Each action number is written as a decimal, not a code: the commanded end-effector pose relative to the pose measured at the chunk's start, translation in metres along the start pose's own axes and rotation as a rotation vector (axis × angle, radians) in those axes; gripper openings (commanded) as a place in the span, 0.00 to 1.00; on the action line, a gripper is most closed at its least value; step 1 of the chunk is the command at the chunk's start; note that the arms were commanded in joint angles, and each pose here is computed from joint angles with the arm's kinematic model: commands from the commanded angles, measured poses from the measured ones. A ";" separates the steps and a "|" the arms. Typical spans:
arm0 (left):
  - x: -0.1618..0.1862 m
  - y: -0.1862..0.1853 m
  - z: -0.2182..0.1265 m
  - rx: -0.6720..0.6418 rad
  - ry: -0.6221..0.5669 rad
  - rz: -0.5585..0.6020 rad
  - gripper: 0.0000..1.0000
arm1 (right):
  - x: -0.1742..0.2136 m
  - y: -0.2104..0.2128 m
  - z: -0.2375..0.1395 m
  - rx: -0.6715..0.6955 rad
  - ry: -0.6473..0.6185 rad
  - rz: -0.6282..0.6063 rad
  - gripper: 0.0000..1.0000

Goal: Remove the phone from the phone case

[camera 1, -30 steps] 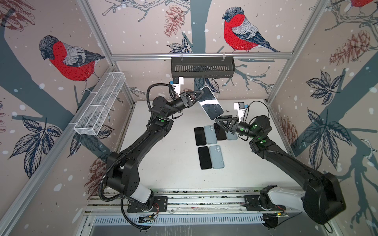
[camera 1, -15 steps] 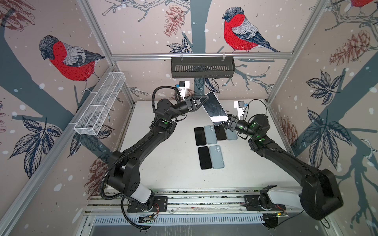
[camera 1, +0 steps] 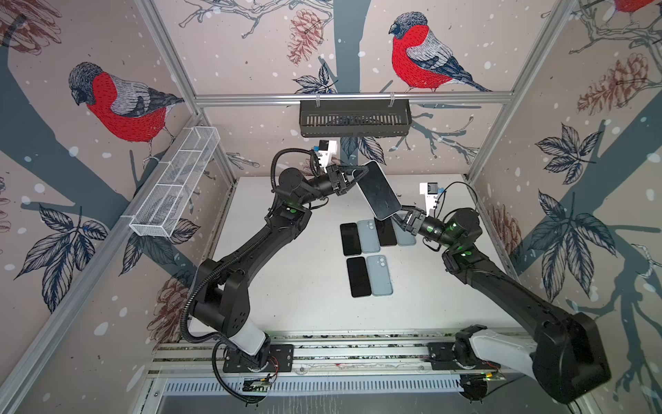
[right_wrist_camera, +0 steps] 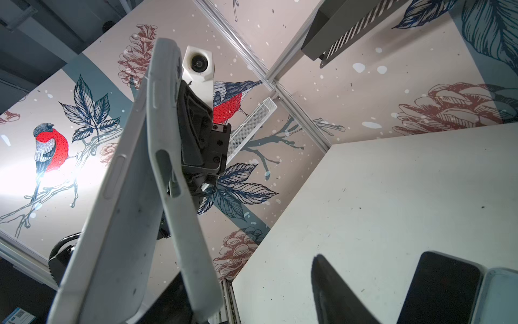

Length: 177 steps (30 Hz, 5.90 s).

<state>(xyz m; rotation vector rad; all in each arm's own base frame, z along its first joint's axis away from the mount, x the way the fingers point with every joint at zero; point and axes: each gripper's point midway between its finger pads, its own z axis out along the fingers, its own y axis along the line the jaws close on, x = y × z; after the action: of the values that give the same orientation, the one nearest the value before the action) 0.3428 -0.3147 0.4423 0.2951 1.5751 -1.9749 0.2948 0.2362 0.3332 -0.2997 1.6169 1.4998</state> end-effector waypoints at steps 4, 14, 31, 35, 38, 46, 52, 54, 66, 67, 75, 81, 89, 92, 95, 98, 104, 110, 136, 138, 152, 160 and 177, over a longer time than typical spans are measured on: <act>0.006 0.007 0.002 0.005 0.033 -0.008 0.00 | -0.001 0.003 -0.006 -0.010 -0.007 0.035 0.38; 0.028 0.070 0.001 -0.097 0.067 -0.084 0.00 | 0.017 -0.014 -0.021 0.032 -0.011 0.134 0.10; 0.071 0.190 0.002 -0.264 0.087 -0.160 0.36 | 0.071 -0.076 -0.056 0.270 0.032 0.351 0.00; 0.084 0.217 0.001 -0.315 0.100 -0.161 0.43 | 0.081 -0.091 -0.065 0.321 0.027 0.388 0.00; 0.092 0.236 -0.001 -0.363 0.103 -0.168 0.51 | 0.088 -0.101 -0.070 0.349 0.031 0.416 0.00; 0.104 0.271 -0.005 -0.463 0.088 -0.196 0.60 | 0.098 -0.113 -0.082 0.377 0.024 0.442 0.00; 0.099 0.284 -0.011 -0.582 0.084 -0.144 0.69 | 0.099 -0.118 -0.087 0.389 0.019 0.460 0.00; 0.095 0.285 -0.014 -0.627 0.081 -0.115 0.71 | 0.099 -0.119 -0.088 0.392 0.019 0.465 0.00; 0.083 0.247 -0.009 -0.791 0.192 0.140 0.89 | 0.100 -0.125 -0.098 0.413 0.021 0.485 0.00; 0.088 0.243 -0.006 -0.803 0.227 0.161 0.89 | 0.100 -0.126 -0.098 0.416 0.020 0.486 0.00; 0.139 0.200 0.014 -0.725 0.456 0.419 0.91 | 0.102 -0.127 -0.101 0.418 0.021 0.502 0.00; 0.165 0.192 0.013 -0.687 0.562 0.413 0.91 | 0.104 -0.127 -0.103 0.416 0.020 0.501 0.00; 0.193 0.181 0.020 -0.655 0.662 0.481 0.90 | 0.104 -0.126 -0.104 0.411 0.018 0.504 0.00; 0.204 0.185 0.022 -0.663 0.726 0.523 0.89 | 0.105 -0.126 -0.104 0.409 0.019 0.507 0.00; 0.209 0.191 0.023 -0.672 0.779 0.547 0.88 | 0.106 -0.125 -0.104 0.407 0.021 0.509 0.00; 0.214 0.198 0.024 -0.697 0.813 0.589 0.87 | 0.106 -0.125 -0.104 0.406 0.020 0.511 0.00; 0.224 0.203 0.028 -0.685 0.849 0.597 0.85 | 0.106 -0.124 -0.105 0.405 0.019 0.512 0.00; 0.236 0.209 0.028 -0.702 0.877 0.616 0.84 | 0.107 -0.124 -0.105 0.401 0.016 0.517 0.00; 0.224 0.234 0.025 -1.020 0.815 0.773 0.48 | 0.106 -0.113 -0.109 0.369 -0.024 0.551 0.00; 0.228 0.234 0.027 -1.009 0.820 0.765 0.39 | 0.106 -0.112 -0.109 0.371 -0.025 0.550 0.00; 0.227 0.191 0.027 -1.013 0.774 0.818 0.12 | 0.136 -0.137 -0.138 0.592 0.010 0.688 0.00; 0.247 0.171 -0.004 -1.060 0.847 0.861 0.11 | 0.144 -0.158 -0.189 0.742 -0.094 0.774 0.00; 0.300 0.197 0.010 -1.223 1.095 1.048 0.10 | 0.149 -0.169 -0.217 0.818 -0.160 0.810 0.00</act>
<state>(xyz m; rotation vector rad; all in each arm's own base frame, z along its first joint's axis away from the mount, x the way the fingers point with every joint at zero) 0.2161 -0.4574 0.1364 1.3561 2.1527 0.0465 0.2320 0.0615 0.0873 0.9910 2.1709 1.2132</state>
